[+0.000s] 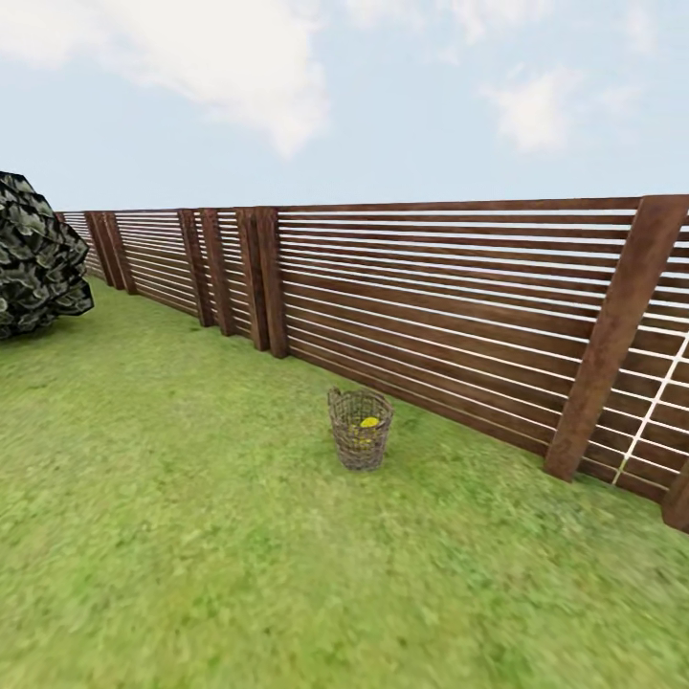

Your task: Take the three Easter eggs out of the wicker basket on the lawn in the garden, then place them on the lawn next to a single tree (choose any tree) so that all three eggs are next to the same tree and none are left in the basket.

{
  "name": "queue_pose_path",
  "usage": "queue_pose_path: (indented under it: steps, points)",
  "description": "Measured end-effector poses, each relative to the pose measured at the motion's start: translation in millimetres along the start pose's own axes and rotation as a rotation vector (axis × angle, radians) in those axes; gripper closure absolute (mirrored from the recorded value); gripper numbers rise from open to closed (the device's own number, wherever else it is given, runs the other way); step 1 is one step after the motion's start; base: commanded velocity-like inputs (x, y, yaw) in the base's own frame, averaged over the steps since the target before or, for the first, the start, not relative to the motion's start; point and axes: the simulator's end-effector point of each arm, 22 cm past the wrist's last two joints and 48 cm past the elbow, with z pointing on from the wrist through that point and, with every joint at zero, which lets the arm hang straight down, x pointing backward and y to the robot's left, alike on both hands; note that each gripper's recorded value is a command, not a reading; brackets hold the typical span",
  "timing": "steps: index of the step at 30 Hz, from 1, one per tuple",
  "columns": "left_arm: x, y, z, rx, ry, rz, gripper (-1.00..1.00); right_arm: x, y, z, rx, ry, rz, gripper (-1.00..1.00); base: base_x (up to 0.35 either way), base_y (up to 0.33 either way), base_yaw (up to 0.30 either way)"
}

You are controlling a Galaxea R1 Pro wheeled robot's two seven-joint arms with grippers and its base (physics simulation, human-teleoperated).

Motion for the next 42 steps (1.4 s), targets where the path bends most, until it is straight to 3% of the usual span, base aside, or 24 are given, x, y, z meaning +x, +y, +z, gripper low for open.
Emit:
queue_pose_path:
  steps: [12,42]
  points:
    - [0.1,0.4,0.0,0.000,0.000,0.001,-1.00,0.0,0.0,0.0,0.000,0.000,0.001,-1.00,0.309,0.162,-0.061]
    - [0.3,0.7,0.0,-0.001,0.001,0.001,-1.00,0.0,-0.1,0.1,0.000,0.000,0.001,-1.00,0.208,0.269,-0.267]
